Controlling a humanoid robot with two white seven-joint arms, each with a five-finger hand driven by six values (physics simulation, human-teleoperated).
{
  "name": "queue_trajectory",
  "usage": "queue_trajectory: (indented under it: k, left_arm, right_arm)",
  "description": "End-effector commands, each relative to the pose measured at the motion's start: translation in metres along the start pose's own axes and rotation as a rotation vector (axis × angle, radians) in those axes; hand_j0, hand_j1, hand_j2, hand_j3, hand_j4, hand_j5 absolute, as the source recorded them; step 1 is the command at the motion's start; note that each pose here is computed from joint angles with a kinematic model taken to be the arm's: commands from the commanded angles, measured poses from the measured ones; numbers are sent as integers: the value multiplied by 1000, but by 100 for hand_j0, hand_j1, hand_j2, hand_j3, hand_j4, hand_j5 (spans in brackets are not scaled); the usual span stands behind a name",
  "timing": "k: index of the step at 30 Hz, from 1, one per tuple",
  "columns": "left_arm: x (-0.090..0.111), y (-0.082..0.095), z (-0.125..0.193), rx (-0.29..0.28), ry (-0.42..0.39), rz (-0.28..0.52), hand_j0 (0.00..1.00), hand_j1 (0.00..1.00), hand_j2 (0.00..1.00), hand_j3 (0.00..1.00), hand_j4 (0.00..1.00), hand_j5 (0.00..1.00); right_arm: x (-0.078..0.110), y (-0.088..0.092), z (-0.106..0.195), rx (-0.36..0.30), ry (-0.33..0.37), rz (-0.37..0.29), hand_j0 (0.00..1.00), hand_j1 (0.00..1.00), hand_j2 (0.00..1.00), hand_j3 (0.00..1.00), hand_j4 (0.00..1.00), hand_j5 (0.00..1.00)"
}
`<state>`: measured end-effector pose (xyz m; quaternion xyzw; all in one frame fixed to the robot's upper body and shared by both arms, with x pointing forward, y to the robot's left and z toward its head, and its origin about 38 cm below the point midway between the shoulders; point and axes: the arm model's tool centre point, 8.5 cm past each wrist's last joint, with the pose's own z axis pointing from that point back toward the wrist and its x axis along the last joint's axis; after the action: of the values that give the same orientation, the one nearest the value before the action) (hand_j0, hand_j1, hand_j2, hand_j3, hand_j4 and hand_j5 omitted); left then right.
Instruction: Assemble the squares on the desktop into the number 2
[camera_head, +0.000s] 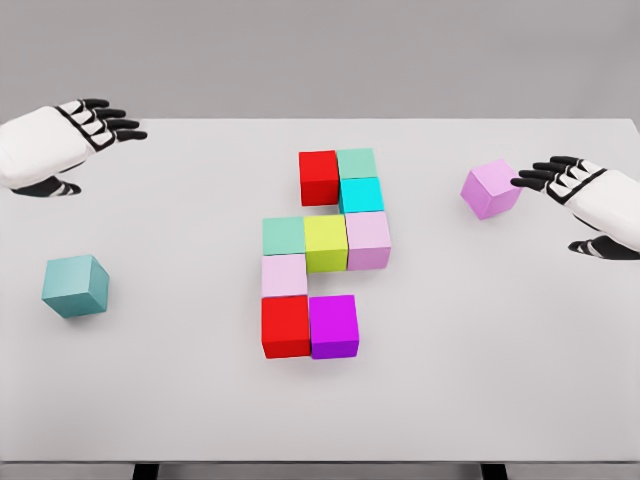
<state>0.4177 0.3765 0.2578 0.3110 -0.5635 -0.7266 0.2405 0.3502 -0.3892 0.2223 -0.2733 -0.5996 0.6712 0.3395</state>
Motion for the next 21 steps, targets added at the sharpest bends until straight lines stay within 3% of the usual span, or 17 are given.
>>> queue_trajectory:
  k: [1,3,8,11,14,17,21]
  left_arm:
    - [-1,0,2,-7,1,-1,100,100,100,100,100,100]
    - [-2,2,3,-5,3,-6,100,100,100,100,100,100]
    - [-5,-6,14,-69,6,-18,100,100,100,100,100,100]
    - [-12,-13,37,-133,30,-26,100,100,100,100,100,100]
    - [-12,-18,48,-191,27,-42,100,100,100,100,100,100]
    - [-13,-19,54,-216,26,-52,100,100,100,100,100,100]
    - [-12,-25,64,-257,26,-54,100,100,100,100,100,100]
  right_arm:
    - [0,-1,0,1,2,2,100,100,100,100,100,100]
    - [3,-3,-1,-6,-8,7,100,100,100,100,100,100]
    - [17,-15,-6,-17,-50,51,100,100,100,100,100,100]
    - [23,3,-16,183,-83,42,100,100,100,100,100,100]
    - [36,-9,-40,125,-170,1,100,100,100,100,100,100]
    - [27,-32,-51,84,-169,27,100,100,100,100,100,100]
    - [13,-36,-81,134,-179,27,100,100,100,100,100,100]
